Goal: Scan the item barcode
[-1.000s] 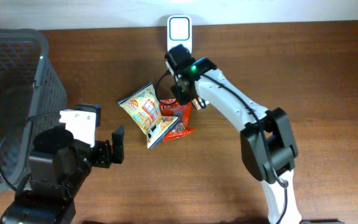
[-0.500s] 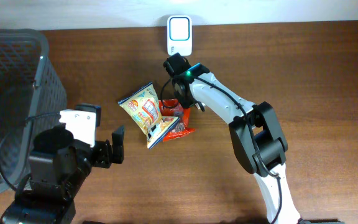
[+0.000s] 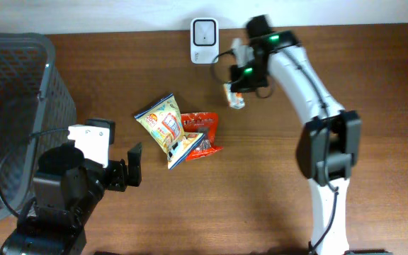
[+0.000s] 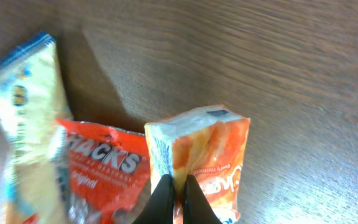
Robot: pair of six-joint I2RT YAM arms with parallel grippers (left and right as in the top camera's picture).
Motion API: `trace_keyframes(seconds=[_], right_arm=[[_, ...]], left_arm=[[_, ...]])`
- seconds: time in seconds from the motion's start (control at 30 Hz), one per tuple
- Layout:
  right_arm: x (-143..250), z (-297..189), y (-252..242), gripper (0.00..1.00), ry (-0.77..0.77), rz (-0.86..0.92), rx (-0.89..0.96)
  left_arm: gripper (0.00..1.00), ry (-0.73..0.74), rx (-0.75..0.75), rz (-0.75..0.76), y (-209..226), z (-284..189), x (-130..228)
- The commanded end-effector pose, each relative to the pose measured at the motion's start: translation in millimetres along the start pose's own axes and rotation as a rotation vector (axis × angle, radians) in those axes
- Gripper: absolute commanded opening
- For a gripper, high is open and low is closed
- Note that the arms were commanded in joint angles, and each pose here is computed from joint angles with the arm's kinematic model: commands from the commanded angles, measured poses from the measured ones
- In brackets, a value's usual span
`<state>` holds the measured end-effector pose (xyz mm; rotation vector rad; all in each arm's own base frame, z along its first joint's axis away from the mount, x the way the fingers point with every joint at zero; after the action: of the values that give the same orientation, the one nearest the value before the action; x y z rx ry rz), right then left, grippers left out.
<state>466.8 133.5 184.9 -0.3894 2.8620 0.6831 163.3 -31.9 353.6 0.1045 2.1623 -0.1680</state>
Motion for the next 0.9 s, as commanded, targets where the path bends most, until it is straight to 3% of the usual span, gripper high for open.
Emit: trace_keyframes(seconds=[0.0,0.27,0.33,0.43,0.5,0.67,0.87], right_arm=[[12.8,-11.3,-22.1,0.04,-0.012,0.062,-0.413],[61.0,0.5,-121.0,0.05,0.004,0.339,-0.414],[68.8,-3.7,-140.5,0.15,0.014,0.385,-0.324],[83.4,-11.4,-172.6,0.17,0.058,0.497,-0.107],[90.9,-18.6,-186.9,0.33,0.067,0.527,-0.046],[92.8,-55.4,-192.9,0.34,0.076,0.554,-0.012],[73.8,-75.8,-159.8,0.36,0.077,0.351,-0.031]], left_arm=[[0.99,-0.001,0.006,0.016,0.2,0.2,-0.1],[0.99,-0.001,0.006,0.015,0.2,0.2,-0.1],[0.99,-0.001,0.006,0.015,0.2,0.2,-0.1],[0.99,-0.001,0.006,0.016,0.2,0.2,-0.1],[0.99,-0.001,0.006,0.015,0.2,0.2,-0.1],[0.99,-0.001,0.006,0.016,0.2,0.2,-0.1],[0.99,-0.001,0.006,0.016,0.2,0.2,-0.1]])
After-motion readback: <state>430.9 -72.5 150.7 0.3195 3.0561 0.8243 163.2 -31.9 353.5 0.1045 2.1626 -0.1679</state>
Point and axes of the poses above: each gripper's point midway between its finger pads, its own z axis out along the fingers, its own y axis along the line the jaws close on, x = y × z, the point moved 10 cm from there along -z, back along the fingers, and after that the axes turned 3 degrees about -z, right-handed, at the moved point
